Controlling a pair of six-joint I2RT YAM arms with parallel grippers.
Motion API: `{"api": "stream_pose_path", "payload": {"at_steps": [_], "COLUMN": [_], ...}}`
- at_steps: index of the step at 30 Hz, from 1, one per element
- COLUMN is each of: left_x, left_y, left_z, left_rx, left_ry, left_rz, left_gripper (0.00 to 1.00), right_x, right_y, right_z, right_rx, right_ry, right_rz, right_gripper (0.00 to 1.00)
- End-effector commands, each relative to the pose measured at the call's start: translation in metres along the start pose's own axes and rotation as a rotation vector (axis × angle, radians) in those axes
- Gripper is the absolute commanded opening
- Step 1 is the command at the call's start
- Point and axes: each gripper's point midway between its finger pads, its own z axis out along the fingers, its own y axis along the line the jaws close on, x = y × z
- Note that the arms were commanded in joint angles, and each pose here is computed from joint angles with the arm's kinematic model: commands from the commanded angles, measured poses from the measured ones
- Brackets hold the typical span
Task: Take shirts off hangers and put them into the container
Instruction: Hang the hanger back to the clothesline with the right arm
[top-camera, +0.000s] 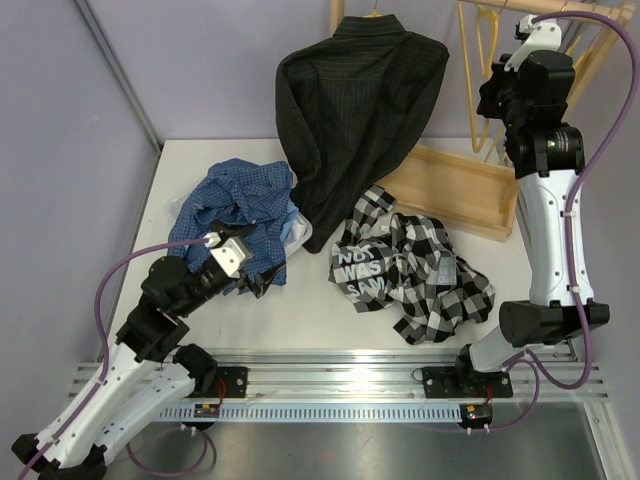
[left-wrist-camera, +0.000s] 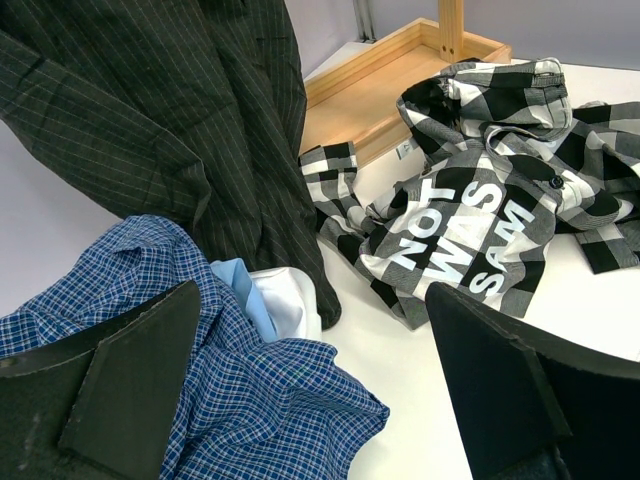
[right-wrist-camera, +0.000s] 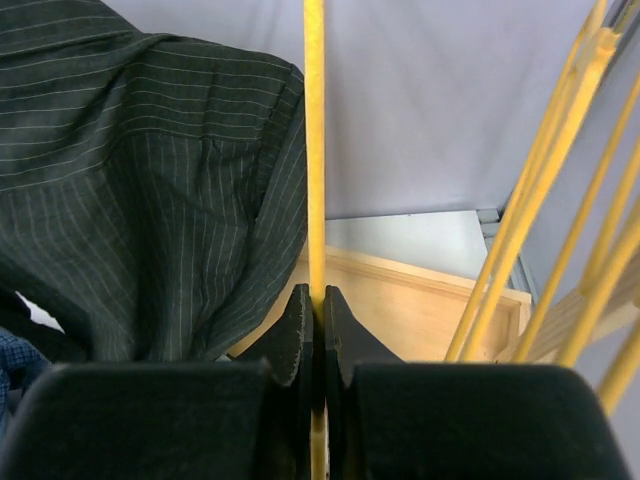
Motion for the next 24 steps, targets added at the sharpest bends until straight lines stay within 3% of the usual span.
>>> {"api": "stream_pose_path", "payload": {"at_steps": [1, 11, 24], "left_x": [-0.012, -0.013, -0.011], "left_y": [0.005, 0.004, 0.002], "left_z": [0.001, 0.001, 0.003], "left_rx": [-0.018, -0.011, -0.001], "left_ry": [-0.049, -0.052, -0.049], "left_rz": [0.014, 0.013, 0.010], "left_gripper": [0.99, 0.99, 0.99], "right_x": [-0.029, 0.001, 0.011], "right_y": [-0.011, -0.055, -0.044], "right_z": [0.005, 0.026, -0.011], "right_rx": [0.042, 0.148, 0.100], "right_ry": [-0.088, -0.003, -0.013], "right_rz": [0.048, 0.164, 0.230], "right_gripper": [0.00, 0.00, 0.00]}}
